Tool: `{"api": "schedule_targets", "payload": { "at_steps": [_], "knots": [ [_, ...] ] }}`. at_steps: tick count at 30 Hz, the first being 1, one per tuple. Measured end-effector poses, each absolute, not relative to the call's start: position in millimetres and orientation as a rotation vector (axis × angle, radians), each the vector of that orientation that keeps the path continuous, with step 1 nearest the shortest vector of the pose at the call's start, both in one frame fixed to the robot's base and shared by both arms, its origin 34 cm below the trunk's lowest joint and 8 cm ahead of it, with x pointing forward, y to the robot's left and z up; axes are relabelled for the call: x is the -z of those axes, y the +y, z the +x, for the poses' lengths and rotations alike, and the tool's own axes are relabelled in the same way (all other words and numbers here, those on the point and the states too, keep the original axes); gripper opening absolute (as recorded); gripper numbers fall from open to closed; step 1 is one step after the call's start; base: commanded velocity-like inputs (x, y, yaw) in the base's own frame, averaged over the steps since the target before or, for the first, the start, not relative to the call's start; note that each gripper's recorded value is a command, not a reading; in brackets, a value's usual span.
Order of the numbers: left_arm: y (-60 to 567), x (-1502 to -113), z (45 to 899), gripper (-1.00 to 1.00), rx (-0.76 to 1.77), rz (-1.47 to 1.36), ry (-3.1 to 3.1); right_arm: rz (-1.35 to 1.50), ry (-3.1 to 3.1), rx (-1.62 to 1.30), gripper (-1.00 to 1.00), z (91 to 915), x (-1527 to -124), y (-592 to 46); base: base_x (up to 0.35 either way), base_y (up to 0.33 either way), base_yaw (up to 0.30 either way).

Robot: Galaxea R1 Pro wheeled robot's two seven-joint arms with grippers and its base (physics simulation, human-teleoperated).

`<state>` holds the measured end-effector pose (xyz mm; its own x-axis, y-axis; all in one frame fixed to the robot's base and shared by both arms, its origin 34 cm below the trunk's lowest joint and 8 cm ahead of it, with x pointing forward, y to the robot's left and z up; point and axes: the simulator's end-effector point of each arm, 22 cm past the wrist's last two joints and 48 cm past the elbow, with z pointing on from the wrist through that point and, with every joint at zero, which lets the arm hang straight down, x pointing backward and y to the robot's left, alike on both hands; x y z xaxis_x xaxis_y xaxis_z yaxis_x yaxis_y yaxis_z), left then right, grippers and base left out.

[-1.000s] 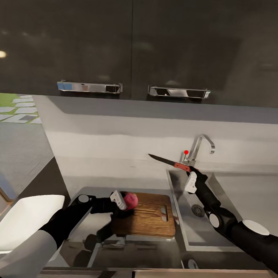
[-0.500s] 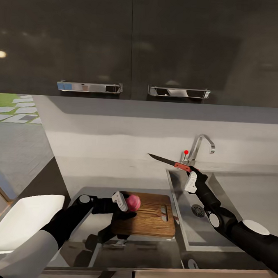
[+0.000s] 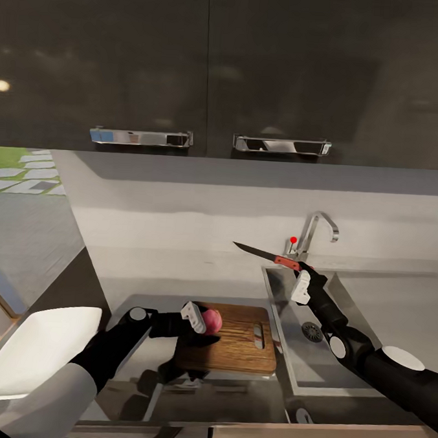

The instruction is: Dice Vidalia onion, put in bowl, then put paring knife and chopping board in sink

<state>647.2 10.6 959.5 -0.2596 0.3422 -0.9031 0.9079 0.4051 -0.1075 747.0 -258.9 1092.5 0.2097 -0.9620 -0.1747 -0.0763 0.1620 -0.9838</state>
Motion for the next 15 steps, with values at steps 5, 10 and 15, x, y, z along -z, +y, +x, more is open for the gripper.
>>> {"api": "schedule_targets", "payload": {
  "at_steps": [5,10,15],
  "knots": [
    [-1.0,-962.8,644.7,1.00,0.847,1.080,1.791,-1.221,1.165,0.897,-1.00,746.7,-1092.1,-258.6,0.000,0.000,0.000],
    [-6.4,-963.9,643.2,1.00,0.856,1.080,1.787,-1.222,1.165,0.897,-1.00,746.6,-1091.8,-258.4,0.000,0.000,0.000],
    [-9.8,-965.3,642.5,1.00,0.862,1.080,1.782,-1.224,1.165,0.896,-1.00,746.2,-1091.1,-257.9,0.000,0.000,0.000]
  ]
}}
